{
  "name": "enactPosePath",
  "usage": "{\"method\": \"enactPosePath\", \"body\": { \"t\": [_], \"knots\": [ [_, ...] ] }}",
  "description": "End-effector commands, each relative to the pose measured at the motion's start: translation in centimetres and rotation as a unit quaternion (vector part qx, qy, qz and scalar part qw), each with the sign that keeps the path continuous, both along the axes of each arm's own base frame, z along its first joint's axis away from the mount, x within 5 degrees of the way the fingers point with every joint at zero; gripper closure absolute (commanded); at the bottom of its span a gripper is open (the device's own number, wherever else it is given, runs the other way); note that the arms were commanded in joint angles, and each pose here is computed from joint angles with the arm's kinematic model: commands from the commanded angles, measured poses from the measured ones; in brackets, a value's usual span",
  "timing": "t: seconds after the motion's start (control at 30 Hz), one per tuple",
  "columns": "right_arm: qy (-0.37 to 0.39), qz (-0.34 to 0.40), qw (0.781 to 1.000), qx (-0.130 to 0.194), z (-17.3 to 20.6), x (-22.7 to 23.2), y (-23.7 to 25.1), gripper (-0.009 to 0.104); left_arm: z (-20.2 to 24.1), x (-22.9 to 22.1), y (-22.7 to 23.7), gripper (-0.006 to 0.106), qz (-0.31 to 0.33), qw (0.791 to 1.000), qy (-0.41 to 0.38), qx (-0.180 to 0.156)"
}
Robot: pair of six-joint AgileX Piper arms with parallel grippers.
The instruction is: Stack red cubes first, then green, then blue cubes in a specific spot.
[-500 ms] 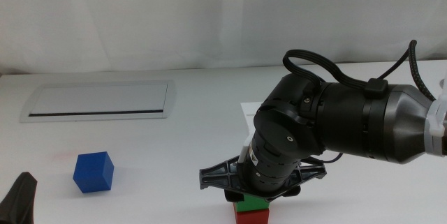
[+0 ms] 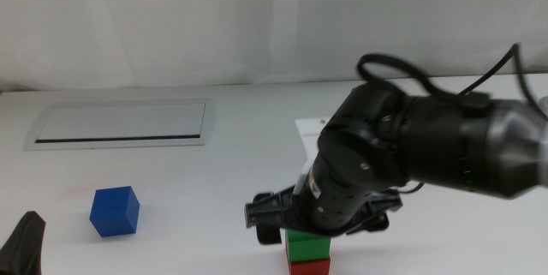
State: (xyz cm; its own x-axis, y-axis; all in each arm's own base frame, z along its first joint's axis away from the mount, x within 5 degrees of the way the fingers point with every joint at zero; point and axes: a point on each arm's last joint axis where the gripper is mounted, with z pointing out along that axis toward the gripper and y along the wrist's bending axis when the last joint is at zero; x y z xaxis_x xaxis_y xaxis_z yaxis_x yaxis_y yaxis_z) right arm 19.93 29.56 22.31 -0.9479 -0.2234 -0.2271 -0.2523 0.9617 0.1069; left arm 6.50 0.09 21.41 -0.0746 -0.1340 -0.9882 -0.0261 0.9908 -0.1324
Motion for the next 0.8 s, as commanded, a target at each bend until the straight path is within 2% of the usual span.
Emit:
{"method": "enactPosePath", "body": {
  "t": [0.0, 0.27, 0.33, 0.4, 0.6, 0.73, 0.77],
  "knots": [
    [-0.03, 0.013, 0.999, 0.006, 1.7, 0.1, -0.6, 0.004, -0.1, 0.0, 0.0, 0.016, 0.001, 1.0, -0.004, -0.003],
    [-0.156, 0.043, 0.986, 0.04, 8.3, -0.2, -3.5, 0.004, -0.1, 0.0, 0.0, 0.016, 0.001, 1.0, -0.004, -0.003],
    [-0.207, 0.038, 0.975, 0.068, 11.2, 0.2, -5.6, 0.004, -0.1, 0.0, 0.0, 0.016, 0.001, 1.0, -0.004, -0.003],
    [-0.228, 0.018, 0.971, 0.075, 12.6, 1.2, -7.7, 0.004, -0.1, 0.0, 0.0, 0.016, 0.001, 1.0, -0.004, -0.003],
    [-0.283, -0.015, 0.958, 0.037, 16.0, 3.4, -15.6, 0.005, -0.1, 0.0, 0.0, 0.016, 0.001, 1.0, -0.004, -0.003],
    [-0.273, -0.065, 0.96, -0.006, 17.0, 4.2, -22.8, 0.008, -0.1, 0.0, 0.0, 0.016, 0.001, 1.0, -0.004, -0.003],
    [-0.264, -0.083, 0.961, -0.016, 17.2, 3.9, -25.1, 0.012, 0.0, 0.0, 0.0, 0.016, 0.001, 1.0, -0.007, -0.003]
  ]
}}
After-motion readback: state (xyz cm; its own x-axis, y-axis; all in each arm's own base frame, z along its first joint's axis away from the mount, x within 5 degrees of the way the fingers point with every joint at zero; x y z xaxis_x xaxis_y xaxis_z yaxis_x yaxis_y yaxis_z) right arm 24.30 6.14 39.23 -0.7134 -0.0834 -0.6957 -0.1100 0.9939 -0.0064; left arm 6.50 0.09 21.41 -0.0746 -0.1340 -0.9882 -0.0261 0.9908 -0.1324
